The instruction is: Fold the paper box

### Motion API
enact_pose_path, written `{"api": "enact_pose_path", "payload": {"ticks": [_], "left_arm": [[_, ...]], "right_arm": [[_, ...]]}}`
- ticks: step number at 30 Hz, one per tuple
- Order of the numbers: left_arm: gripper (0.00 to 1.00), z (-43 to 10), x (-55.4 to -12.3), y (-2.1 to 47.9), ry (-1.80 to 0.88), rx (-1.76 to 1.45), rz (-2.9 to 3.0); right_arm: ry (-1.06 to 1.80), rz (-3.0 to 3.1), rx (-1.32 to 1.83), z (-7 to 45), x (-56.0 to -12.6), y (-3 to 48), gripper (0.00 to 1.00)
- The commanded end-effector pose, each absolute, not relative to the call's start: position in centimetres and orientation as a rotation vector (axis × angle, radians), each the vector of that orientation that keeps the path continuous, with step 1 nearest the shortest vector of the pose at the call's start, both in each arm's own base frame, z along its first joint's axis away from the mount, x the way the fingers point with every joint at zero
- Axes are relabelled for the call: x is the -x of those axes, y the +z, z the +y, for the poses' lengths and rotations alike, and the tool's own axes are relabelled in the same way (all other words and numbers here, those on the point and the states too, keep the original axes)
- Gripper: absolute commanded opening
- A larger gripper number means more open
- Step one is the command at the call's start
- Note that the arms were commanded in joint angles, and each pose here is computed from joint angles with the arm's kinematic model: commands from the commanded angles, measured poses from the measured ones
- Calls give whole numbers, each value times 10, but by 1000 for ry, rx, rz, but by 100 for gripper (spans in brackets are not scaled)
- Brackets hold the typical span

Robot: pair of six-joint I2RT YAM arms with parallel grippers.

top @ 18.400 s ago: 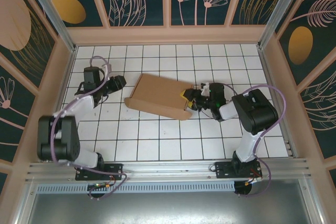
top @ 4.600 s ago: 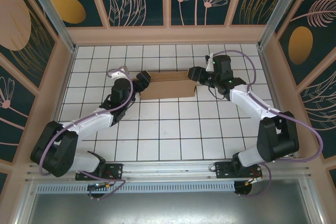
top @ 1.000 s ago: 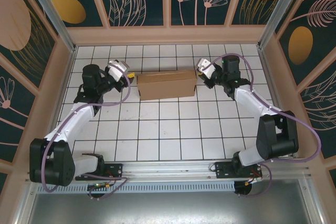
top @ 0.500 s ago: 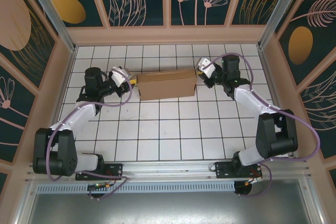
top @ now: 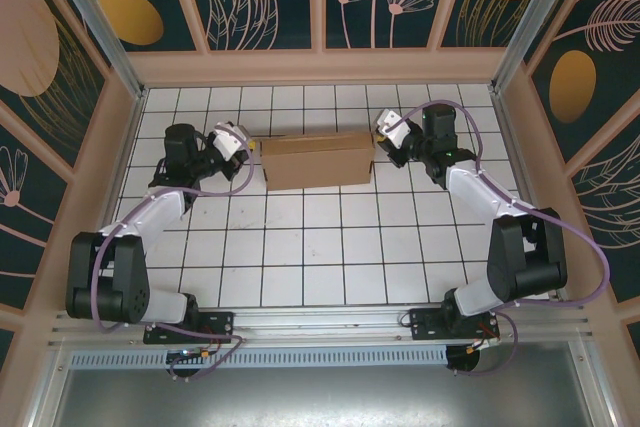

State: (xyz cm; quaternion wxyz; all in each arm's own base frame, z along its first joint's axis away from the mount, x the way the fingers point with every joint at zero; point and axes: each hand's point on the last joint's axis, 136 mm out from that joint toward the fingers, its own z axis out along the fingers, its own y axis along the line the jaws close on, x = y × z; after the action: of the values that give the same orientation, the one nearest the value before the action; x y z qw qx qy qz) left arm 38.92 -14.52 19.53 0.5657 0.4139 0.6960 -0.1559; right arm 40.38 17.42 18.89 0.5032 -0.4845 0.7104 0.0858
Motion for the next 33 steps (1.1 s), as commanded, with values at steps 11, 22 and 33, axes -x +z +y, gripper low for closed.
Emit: {"api": "enact_pose_path", "payload": {"ticks": [11, 22, 33], "left_arm": [[0, -138, -402, 199, -337, -923, 1670], [0, -140, -399, 200, -357, -912, 1668], [0, -142, -396, 203, -373, -920, 1664]], "right_arm": [[192, 1690, 1149, 174, -402, 204, 13], [203, 1690, 1149, 178, -403, 205, 15], [214, 1699, 1181, 189, -412, 203, 14]]}}
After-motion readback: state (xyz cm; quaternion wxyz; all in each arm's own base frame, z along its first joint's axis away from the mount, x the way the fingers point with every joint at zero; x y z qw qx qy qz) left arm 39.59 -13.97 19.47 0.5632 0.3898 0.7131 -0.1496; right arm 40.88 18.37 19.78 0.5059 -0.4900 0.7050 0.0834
